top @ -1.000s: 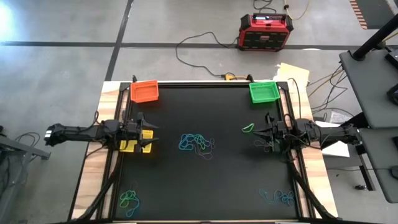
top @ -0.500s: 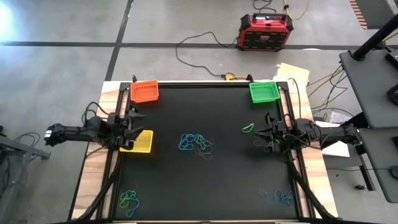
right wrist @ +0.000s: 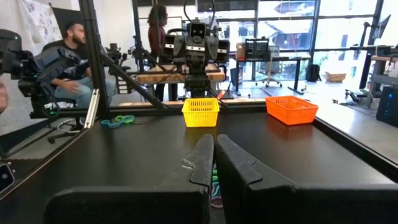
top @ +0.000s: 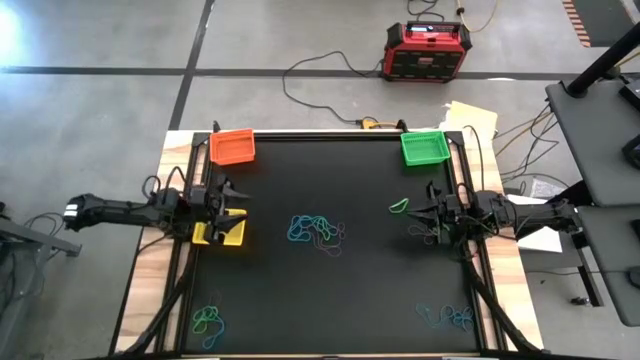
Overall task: Sort rubber bands into baskets
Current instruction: Put the blue rubber band into the yellow bin
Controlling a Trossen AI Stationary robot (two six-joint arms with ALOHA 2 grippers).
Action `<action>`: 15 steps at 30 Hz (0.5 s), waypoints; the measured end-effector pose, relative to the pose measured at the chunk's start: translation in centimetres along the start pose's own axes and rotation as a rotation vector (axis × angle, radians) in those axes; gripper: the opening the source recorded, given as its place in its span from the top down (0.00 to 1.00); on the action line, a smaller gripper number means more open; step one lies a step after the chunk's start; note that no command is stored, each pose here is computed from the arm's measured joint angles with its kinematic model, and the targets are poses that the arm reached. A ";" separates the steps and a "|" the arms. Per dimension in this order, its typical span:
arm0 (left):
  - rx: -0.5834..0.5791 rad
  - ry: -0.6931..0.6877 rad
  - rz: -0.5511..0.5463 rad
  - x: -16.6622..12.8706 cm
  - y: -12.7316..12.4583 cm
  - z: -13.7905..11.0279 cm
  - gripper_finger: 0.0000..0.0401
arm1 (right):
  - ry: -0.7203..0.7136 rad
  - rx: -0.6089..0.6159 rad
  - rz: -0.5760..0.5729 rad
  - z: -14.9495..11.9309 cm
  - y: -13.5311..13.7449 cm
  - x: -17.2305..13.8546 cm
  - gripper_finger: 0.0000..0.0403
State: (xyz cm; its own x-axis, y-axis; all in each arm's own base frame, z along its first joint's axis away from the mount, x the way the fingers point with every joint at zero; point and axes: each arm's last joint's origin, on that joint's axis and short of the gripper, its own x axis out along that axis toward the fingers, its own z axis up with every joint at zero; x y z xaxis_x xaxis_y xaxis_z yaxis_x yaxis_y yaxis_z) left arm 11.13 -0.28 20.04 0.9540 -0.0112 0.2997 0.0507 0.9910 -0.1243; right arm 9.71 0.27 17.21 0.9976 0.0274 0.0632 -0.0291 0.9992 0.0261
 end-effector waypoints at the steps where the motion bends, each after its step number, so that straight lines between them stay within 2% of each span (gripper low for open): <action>1: -0.002 -0.004 0.000 0.1 0.0 0.0 0.44 | 0.000 0.000 0.000 0.0 0.0 0.0 0.98; 5: -0.015 -0.029 0.008 0.5 0.0 0.1 0.44 | 0.000 0.000 0.000 0.0 0.0 0.0 0.98; 15: -0.013 -0.018 0.172 1.3 0.5 0.1 0.44 | 0.000 0.000 0.000 0.0 0.0 0.0 0.98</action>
State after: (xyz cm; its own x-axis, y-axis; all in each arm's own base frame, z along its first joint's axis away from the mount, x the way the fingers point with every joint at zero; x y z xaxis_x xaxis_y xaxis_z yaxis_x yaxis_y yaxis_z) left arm 12.41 0.19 20.49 0.9435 0.1612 0.2894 -0.1094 0.9762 -0.1872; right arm 9.71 0.27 17.21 0.9976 0.0274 0.0633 -0.0291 0.9992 0.0261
